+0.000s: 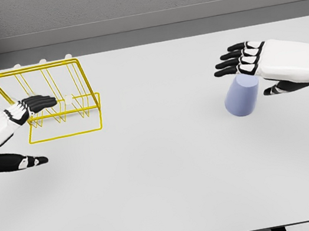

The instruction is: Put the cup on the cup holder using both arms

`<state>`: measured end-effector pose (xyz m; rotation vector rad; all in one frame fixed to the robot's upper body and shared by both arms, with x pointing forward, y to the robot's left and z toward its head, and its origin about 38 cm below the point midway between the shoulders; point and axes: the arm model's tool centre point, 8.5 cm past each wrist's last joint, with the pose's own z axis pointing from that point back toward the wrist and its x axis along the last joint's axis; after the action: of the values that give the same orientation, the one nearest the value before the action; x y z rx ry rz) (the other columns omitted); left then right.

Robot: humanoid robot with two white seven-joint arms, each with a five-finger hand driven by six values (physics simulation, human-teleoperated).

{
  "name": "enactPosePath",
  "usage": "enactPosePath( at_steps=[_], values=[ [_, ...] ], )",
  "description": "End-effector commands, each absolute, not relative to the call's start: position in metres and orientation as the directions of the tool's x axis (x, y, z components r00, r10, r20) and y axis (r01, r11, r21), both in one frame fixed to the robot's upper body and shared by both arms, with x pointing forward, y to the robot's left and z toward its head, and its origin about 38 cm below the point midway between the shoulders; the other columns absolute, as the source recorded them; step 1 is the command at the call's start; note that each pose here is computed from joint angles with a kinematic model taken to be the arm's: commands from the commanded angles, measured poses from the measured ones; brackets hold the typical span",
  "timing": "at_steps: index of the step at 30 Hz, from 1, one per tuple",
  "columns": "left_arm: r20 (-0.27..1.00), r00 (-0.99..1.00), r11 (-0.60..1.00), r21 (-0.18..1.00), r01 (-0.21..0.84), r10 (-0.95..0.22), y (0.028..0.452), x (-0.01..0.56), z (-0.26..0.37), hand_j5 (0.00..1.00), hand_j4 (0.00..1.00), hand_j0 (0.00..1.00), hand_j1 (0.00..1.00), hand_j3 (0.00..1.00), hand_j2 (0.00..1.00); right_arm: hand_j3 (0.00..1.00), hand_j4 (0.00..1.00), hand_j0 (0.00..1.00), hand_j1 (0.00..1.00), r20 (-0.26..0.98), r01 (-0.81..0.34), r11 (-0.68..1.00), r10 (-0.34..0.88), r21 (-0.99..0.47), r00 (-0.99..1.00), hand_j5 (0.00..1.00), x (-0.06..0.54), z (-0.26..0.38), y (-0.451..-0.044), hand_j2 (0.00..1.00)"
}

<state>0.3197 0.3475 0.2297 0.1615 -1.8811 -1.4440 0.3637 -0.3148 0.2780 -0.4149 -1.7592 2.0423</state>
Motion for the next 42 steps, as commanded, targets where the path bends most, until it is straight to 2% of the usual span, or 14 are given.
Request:
enactPosePath(
  at_steps=[1,5,9,11,23,28,34,42],
  values=[
    [0.503,-0.707,0.376,0.86,0.347,-0.497,0.343,0.318,0.223,1.0,1.0,1.0,1.0,1.0,1.0,1.0,1.0,1.0,1.0,0.044,-0.117,-0.12,0.491,-0.986,-0.87,1.0,0.363,0.277,-0.316,1.0],
    [0.509,-0.705,0.377,0.856,0.355,-0.494,0.342,0.318,0.221,1.0,1.0,1.0,1.0,1.0,1.0,1.0,1.0,1.0,1.0,0.053,-0.136,-0.134,0.492,-0.982,-0.869,1.0,0.362,0.27,-0.317,1.0],
    [0.565,-0.682,0.398,0.821,0.408,-0.465,0.336,0.313,0.208,1.0,1.0,1.0,1.0,1.0,1.0,1.0,1.0,1.0,1.0,-0.012,-0.111,-0.178,0.574,-0.978,-0.819,1.0,0.385,0.272,-0.344,1.0],
    [0.594,-0.668,0.413,0.801,0.434,-0.449,0.333,0.311,0.202,1.0,1.0,1.0,1.0,1.0,1.0,1.0,1.0,1.0,1.0,-0.013,-0.165,-0.247,0.591,-0.955,-0.807,1.0,0.388,0.266,-0.351,1.0],
    [0.691,-0.602,0.399,0.723,0.564,-0.401,0.315,0.292,0.164,1.0,1.0,1.0,1.0,1.0,1.0,1.0,1.0,1.0,1.0,-0.071,-0.158,-0.345,0.566,-0.925,-0.822,1.0,0.414,0.26,-0.327,1.0],
    [0.806,-0.502,0.516,0.588,0.623,-0.312,0.314,0.29,0.159,1.0,1.0,1.0,1.0,1.0,1.0,1.0,1.0,1.0,1.0,-0.074,-0.182,-0.367,0.585,-0.912,-0.808,1.0,0.428,0.24,-0.326,1.0],
    [0.871,-0.418,0.539,0.49,0.685,-0.259,0.306,0.279,0.141,1.0,1.0,1.0,1.0,1.0,1.0,1.0,1.0,1.0,1.0,-0.053,-0.212,-0.385,0.574,-0.898,-0.817,1.0,0.429,0.22,-0.318,1.0],
    [0.943,-0.314,0.639,0.307,0.705,-0.106,0.303,0.294,0.153,1.0,1.0,1.0,1.0,1.0,1.0,1.0,1.0,1.0,1.0,-0.047,-0.229,-0.399,0.574,-0.888,-0.818,1.0,0.434,0.206,-0.314,1.0]
  ],
)
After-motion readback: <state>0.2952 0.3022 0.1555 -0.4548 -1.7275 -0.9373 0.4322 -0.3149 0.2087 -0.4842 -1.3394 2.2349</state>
